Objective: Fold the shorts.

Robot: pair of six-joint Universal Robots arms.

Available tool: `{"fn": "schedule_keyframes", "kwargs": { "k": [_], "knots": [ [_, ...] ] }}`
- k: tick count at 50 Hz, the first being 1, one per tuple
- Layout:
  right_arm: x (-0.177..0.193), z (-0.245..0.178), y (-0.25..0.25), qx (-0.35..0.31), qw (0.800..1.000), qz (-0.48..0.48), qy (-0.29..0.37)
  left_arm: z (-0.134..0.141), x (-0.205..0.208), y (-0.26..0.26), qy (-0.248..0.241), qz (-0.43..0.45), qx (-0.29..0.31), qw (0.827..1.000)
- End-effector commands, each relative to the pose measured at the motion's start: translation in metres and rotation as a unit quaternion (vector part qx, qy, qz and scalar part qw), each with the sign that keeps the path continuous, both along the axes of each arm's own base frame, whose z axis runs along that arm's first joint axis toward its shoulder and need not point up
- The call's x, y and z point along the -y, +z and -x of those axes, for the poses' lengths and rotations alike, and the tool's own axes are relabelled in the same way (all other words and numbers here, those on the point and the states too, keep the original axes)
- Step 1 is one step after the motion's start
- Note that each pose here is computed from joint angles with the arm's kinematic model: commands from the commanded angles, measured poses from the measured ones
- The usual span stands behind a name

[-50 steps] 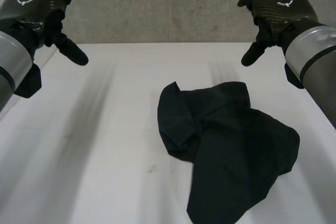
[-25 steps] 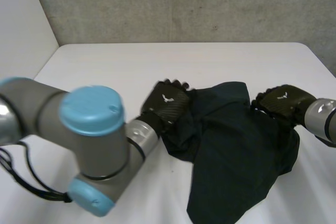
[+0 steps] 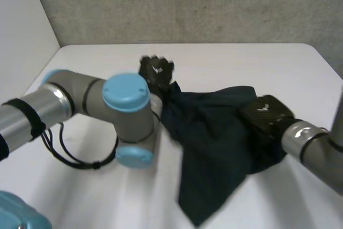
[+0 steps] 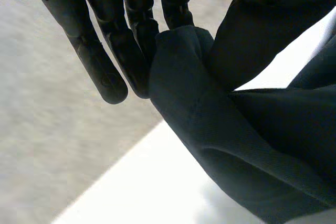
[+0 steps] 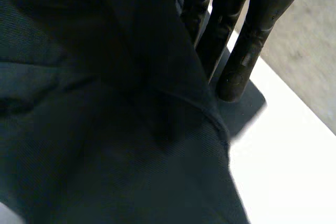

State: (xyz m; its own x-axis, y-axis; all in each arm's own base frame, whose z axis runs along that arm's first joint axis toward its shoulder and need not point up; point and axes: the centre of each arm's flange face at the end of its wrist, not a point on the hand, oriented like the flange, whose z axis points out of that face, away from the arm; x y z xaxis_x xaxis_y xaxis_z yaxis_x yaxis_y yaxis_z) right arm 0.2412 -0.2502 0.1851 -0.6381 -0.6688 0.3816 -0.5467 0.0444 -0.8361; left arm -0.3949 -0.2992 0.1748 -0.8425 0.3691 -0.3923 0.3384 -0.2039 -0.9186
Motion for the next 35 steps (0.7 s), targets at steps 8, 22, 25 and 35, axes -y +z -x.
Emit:
{"fn": "schedule_keyframes", "kwargs": {
  "k": [8, 22, 25, 35],
  "knots": [
    [-0.021, -0.080, -0.005, 0.164, 0.979, -0.118, -0.004, -0.044, 0.085, 0.004, 0.096, 0.106, 0.068, 0.987],
    [-0.038, -0.075, 0.017, 0.110, 0.991, -0.081, 0.005, -0.072, 0.035, 0.039, 0.087, 0.042, 0.064, 0.993],
    [-0.047, -0.068, 0.039, 0.123, 0.990, -0.062, 0.013, -0.087, 0.018, 0.062, 0.086, 0.021, 0.036, 0.995],
    [-0.050, -0.025, 0.049, 0.088, 0.994, -0.064, -0.027, -0.128, -0.047, 0.074, 0.029, -0.117, -0.031, 0.992]
  ]
}}
